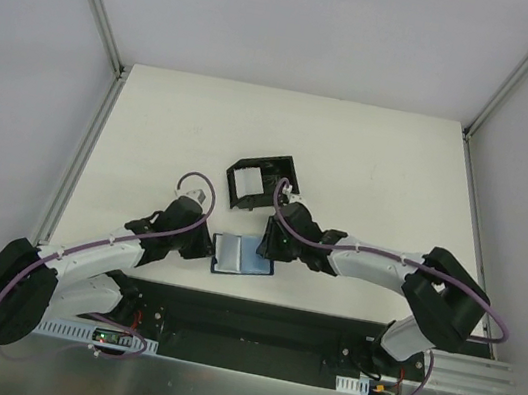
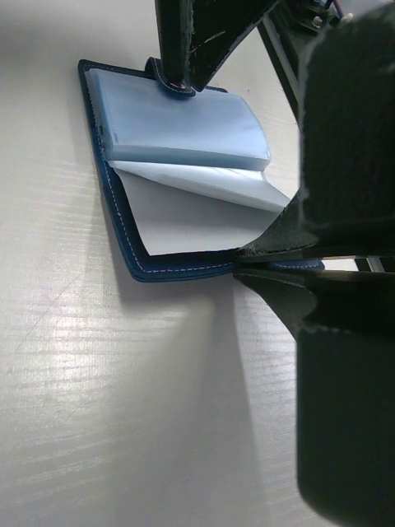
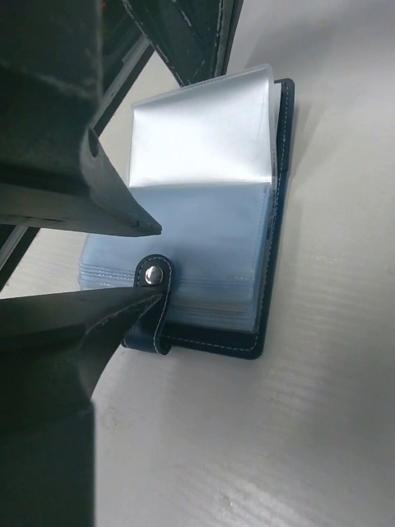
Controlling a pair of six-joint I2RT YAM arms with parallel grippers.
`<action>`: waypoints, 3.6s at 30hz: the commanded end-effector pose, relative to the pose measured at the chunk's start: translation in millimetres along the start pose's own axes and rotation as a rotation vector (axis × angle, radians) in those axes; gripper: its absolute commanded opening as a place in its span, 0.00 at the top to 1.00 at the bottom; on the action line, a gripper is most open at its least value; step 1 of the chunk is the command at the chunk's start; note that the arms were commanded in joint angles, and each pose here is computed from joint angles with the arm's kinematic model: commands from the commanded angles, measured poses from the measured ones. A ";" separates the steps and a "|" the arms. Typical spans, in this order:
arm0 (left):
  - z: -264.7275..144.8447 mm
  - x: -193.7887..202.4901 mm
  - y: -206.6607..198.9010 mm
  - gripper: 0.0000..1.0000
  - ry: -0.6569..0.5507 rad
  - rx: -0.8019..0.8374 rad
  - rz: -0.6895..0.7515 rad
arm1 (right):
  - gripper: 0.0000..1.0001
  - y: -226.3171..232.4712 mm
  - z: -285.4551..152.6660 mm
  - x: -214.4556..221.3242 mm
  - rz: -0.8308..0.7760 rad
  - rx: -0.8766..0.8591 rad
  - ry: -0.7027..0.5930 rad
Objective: Put the credit cards into the card holder
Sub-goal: Insert the credit card into the card holder.
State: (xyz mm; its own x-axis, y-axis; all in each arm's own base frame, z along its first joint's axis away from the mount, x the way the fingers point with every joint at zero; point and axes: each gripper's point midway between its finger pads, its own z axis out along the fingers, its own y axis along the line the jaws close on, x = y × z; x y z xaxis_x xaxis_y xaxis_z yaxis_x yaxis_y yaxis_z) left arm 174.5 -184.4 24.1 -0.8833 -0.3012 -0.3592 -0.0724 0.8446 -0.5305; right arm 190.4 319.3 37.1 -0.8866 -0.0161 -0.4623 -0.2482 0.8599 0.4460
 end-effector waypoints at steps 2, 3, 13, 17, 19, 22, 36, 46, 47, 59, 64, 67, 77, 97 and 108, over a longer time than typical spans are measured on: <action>1.3 1.7 11.9 1.00 -0.008 -0.047 -0.020 | 0.66 27.7 3.5 -3.9 0.006 -0.083 0.028; 1.0 1.3 10.9 1.00 -0.009 -0.044 -0.020 | 0.66 29.7 2.9 -3.9 -0.008 -0.090 0.025; 0.3 -0.8 10.2 1.00 -0.020 -0.043 -0.026 | 0.64 66.9 -29.0 -33.1 -0.160 -0.161 -0.084; 0.7 -1.4 9.2 1.00 -0.018 -0.043 -0.023 | 0.64 75.3 -11.7 -13.5 -0.150 -0.188 0.019; 0.3 -1.7 8.0 1.00 -0.017 -0.039 -0.022 | 0.64 70.1 -4.4 -9.1 -0.142 -0.150 0.038; 0.0 -2.5 7.8 1.00 -0.022 -0.037 -0.025 | 0.64 52.1 0.7 -3.4 -0.120 -0.061 0.058; 1.1 -1.1 9.4 1.00 -0.014 -0.044 -0.020 | 0.65 -21.1 -21.4 -5.5 -0.034 0.192 -0.010; 1.5 -0.2 10.4 1.00 -0.012 -0.048 -0.023 | 0.65 0.5 -16.1 -9.6 0.021 0.050 -0.017; 1.5 -0.8 10.0 1.00 -0.014 -0.048 -0.022 | 0.65 4.9 -15.6 -10.3 0.024 0.028 -0.018; 1.3 -0.9 9.1 1.00 -0.012 -0.045 -0.022 | 0.64 15.5 -2.4 -5.6 0.035 -0.020 0.015; 1.8 -1.3 8.7 1.00 -0.012 -0.044 -0.023 | 0.64 18.6 1.2 1.3 0.036 -0.035 0.058; 2.4 -0.2 10.1 1.00 -0.007 -0.050 -0.022 | 0.64 20.9 3.0 3.2 0.032 -0.043 0.071; 3.6 0.4 10.2 1.00 -0.003 -0.051 -0.024 | 0.68 46.5 -0.6 -7.9 -0.027 -0.131 0.044; 9.8 8.0 22.3 1.00 0.010 -0.090 -0.067 | 0.60 65.9 -12.0 -24.0 -0.082 -0.197 -0.017; 9.0 7.3 20.2 1.00 0.008 -0.080 -0.065 | 0.59 5.5 -7.4 -8.9 -0.008 0.054 0.016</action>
State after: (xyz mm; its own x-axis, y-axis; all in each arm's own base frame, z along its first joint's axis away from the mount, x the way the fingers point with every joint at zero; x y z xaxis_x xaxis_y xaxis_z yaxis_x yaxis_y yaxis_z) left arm 177.8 -184.6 16.1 -0.8745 -0.3514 -0.3344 -0.1317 0.8355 -0.5334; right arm 192.0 338.5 57.2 -0.8864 -0.0526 -0.4599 -0.2900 0.8374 0.4632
